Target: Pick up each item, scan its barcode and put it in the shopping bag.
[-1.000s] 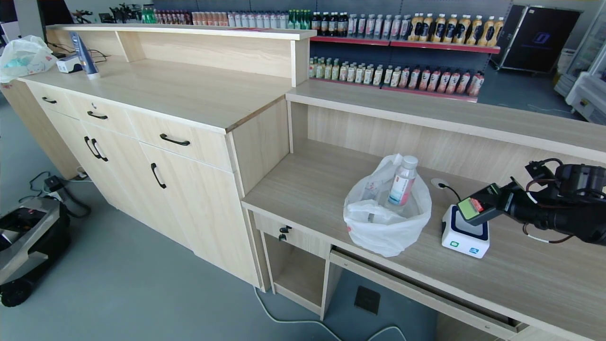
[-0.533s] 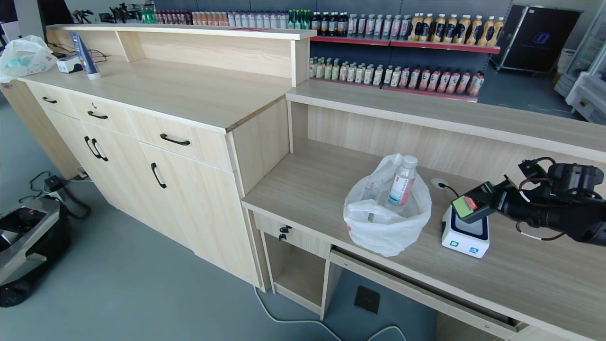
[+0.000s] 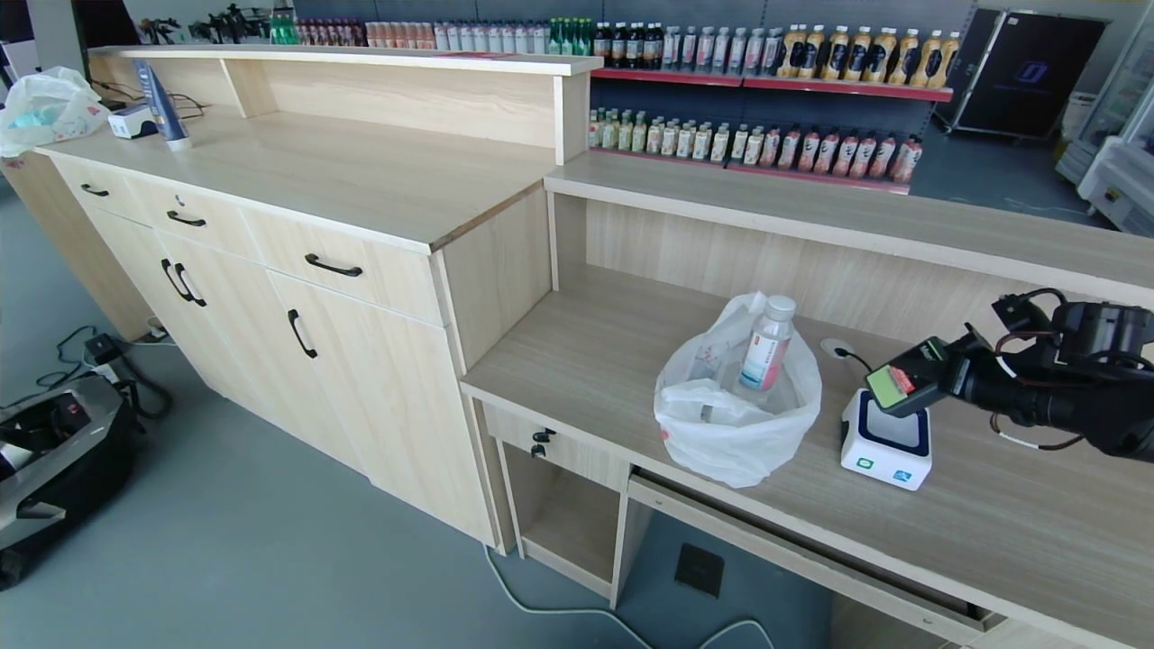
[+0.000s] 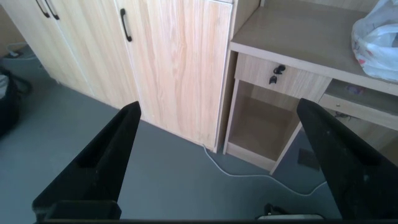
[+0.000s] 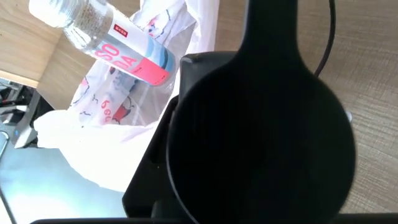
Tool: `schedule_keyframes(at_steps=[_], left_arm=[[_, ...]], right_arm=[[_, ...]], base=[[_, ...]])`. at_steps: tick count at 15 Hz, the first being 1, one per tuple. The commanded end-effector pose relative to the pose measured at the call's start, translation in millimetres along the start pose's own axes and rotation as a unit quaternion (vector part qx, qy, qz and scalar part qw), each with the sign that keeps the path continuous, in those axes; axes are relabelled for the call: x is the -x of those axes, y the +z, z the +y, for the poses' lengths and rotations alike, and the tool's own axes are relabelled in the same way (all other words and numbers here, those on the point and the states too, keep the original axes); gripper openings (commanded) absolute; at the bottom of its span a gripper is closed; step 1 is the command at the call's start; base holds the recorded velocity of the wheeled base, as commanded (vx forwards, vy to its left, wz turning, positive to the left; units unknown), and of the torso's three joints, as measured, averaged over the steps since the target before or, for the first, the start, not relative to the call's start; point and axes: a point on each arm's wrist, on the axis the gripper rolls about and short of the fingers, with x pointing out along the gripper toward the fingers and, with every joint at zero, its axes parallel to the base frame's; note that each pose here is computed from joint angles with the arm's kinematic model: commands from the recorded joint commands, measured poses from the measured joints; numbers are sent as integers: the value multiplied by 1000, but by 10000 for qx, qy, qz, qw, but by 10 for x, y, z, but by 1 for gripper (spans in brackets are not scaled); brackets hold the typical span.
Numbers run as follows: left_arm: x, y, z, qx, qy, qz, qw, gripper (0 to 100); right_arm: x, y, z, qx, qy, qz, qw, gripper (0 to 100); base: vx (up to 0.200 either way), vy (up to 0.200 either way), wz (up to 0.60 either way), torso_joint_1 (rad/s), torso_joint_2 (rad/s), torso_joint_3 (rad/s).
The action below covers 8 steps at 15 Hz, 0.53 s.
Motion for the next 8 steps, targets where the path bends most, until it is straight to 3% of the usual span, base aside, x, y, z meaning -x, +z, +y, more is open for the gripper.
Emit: schedule_keyframes(at_steps=[1,2,5,7,8], left_arm=[[0,0,0,1,3,0,10000,100],[0,0,0,1,3,0,10000,100],[0,0,0,1,3,0,10000,100],[0,0,0,1,3,0,10000,100],[0,0,0,1,-5,0,10000,100]], right_arm=[[647,361,444,1557,-127,-605,9859,0],[1031,323,515,2512,-487,-675,9643,0],[1594,70,612,3833,-1140,-271,9161,0],[1650,110,607,4081,-1253,-325,9037,0],[1630,238,670,4296,-1124,-647,8937,0]], base=[[0,0,0,0,0,0],[0,0,0,0,0,0],[0,0,0,0,0,0],[0,0,0,0,0,0],[0,0,0,0,0,0]])
